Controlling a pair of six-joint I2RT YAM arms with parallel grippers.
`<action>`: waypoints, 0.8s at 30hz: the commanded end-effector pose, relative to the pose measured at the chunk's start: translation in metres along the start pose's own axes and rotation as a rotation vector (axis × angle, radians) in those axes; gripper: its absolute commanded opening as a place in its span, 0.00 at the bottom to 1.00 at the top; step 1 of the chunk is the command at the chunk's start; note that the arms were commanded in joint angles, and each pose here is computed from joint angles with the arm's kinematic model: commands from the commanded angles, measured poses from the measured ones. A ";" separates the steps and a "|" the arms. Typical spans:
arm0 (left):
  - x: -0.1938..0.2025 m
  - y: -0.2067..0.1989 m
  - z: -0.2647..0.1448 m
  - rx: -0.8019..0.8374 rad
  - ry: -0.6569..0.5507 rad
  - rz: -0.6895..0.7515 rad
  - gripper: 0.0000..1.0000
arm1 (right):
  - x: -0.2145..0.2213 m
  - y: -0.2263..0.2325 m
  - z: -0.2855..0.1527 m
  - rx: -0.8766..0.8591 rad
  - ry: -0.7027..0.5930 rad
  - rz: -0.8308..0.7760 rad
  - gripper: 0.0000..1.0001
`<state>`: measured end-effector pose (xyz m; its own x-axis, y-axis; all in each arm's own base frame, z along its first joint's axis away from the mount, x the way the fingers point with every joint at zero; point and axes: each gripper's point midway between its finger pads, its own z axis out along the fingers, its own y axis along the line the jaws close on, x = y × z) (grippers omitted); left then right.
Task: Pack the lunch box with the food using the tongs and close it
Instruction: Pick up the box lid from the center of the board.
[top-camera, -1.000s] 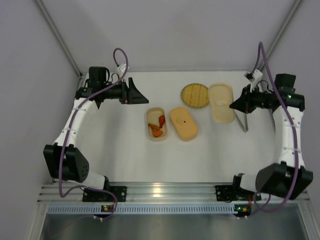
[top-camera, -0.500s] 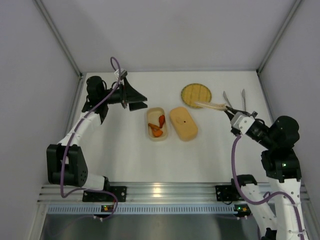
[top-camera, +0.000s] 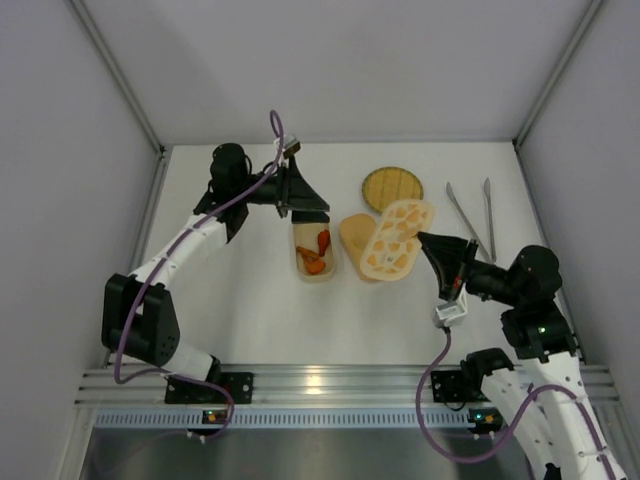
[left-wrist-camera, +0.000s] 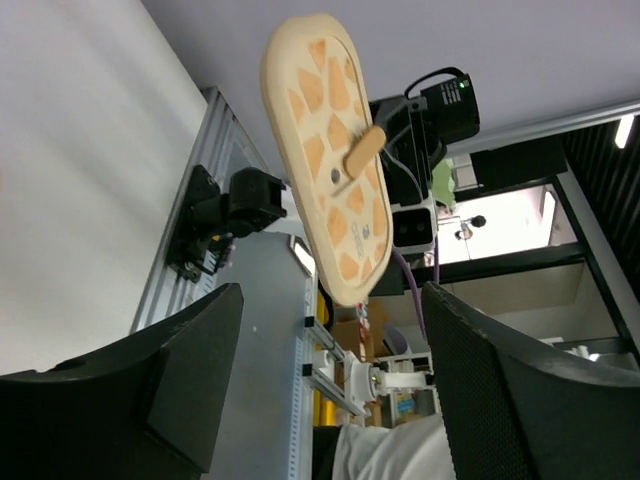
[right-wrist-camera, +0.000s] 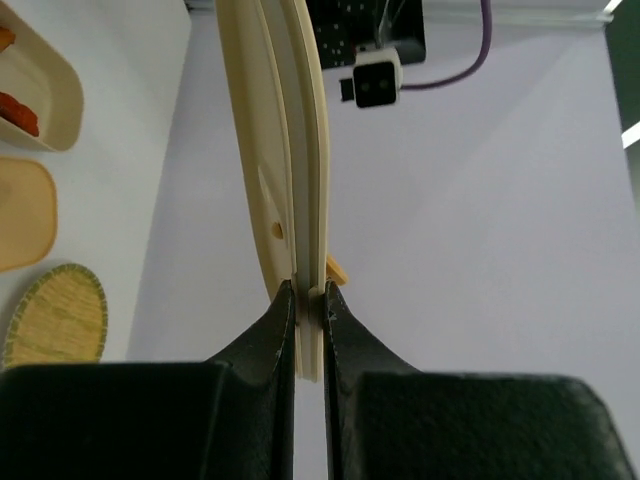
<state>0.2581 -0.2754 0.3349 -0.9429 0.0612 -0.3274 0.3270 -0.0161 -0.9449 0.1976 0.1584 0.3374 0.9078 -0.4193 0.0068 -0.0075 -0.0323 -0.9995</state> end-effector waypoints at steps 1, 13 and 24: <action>-0.017 -0.009 0.008 -0.016 -0.022 0.113 0.76 | -0.035 -0.025 0.008 0.057 -0.175 -0.316 0.00; 0.030 0.018 0.059 -0.173 0.171 0.270 0.68 | -0.054 -0.016 0.027 0.048 -0.230 -0.335 0.00; 0.053 0.013 0.055 -0.090 0.205 0.192 0.61 | -0.047 -0.017 0.037 0.055 -0.182 -0.314 0.00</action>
<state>0.2228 -0.3327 0.2948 -0.8451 0.2613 -0.4664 0.5028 0.0918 -0.8595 0.1695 0.2087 0.3350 0.9430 -0.2181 0.2512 0.2278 -0.1270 -0.9654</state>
